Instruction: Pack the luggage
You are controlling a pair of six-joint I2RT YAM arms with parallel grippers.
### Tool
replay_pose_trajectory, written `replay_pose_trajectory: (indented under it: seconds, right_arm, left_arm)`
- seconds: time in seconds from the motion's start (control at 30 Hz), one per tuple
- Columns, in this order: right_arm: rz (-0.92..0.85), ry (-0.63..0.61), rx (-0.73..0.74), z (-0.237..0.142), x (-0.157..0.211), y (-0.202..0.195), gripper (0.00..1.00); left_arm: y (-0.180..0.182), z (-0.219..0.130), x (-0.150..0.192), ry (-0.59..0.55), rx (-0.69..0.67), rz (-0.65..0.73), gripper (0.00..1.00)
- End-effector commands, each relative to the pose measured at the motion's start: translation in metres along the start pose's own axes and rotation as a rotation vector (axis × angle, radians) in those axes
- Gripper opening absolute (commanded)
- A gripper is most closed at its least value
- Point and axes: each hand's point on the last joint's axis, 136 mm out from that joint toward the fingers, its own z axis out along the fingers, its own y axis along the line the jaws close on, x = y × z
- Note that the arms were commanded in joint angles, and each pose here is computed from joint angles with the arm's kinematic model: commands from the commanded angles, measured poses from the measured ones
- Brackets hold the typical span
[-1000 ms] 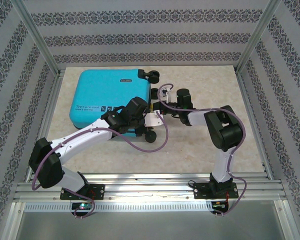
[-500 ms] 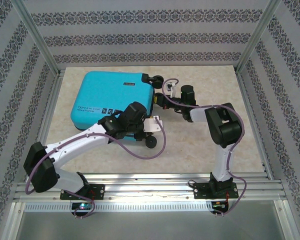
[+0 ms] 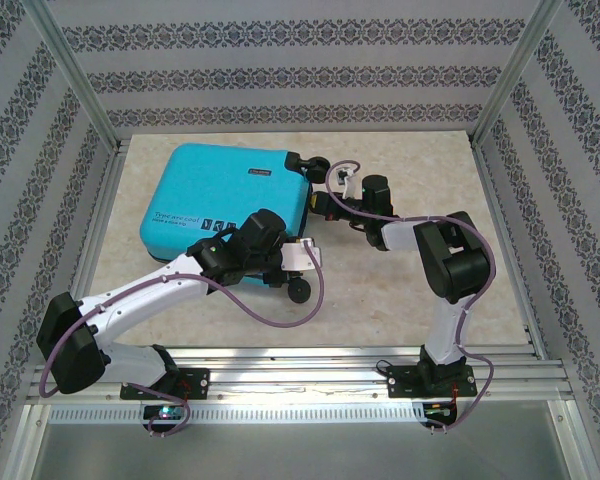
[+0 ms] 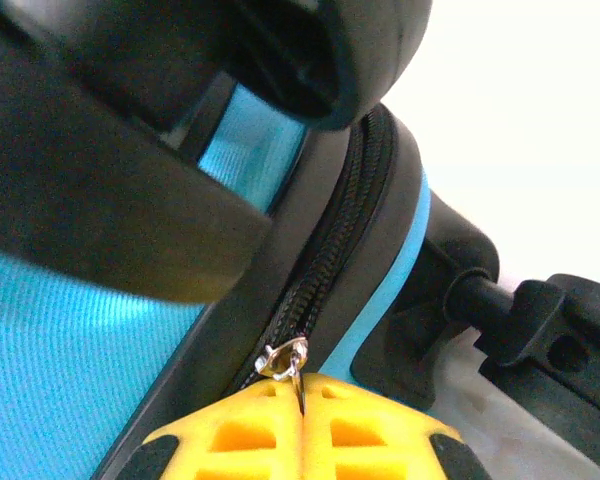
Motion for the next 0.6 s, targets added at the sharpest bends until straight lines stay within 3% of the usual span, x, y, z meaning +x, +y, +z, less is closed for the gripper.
replay_pose_trajectory:
  seconds: [0.0,0.1,0.2,0.27,0.57]
  right_arm:
    - [0.031,-0.263,0.242,-0.035,-0.074,-0.06,0.0]
    - [0.026,-0.261,0.23,-0.036,-0.074,-0.057,0.0]
    - [0.02,-0.253,0.227,-0.038,-0.069,-0.056,0.0]
    - [0.018,-0.253,0.238,-0.042,-0.066,-0.056,0.0]
    - [0.027,-0.234,0.25,-0.064,-0.04,-0.05,0.0]
  left_arm:
    - [-0.02,-0.019,-0.02,-0.093,0.08,-0.147,0.04]
    - [-0.014,-0.019,-0.019,-0.092,0.042,-0.151,0.18]
    - [-0.005,-0.019,-0.018,-0.097,-0.018,-0.162,0.49]
    - [0.003,-0.02,-0.017,-0.105,-0.07,-0.176,0.61]
    - [0.035,-0.014,0.02,-0.06,-0.305,-0.298,0.66]
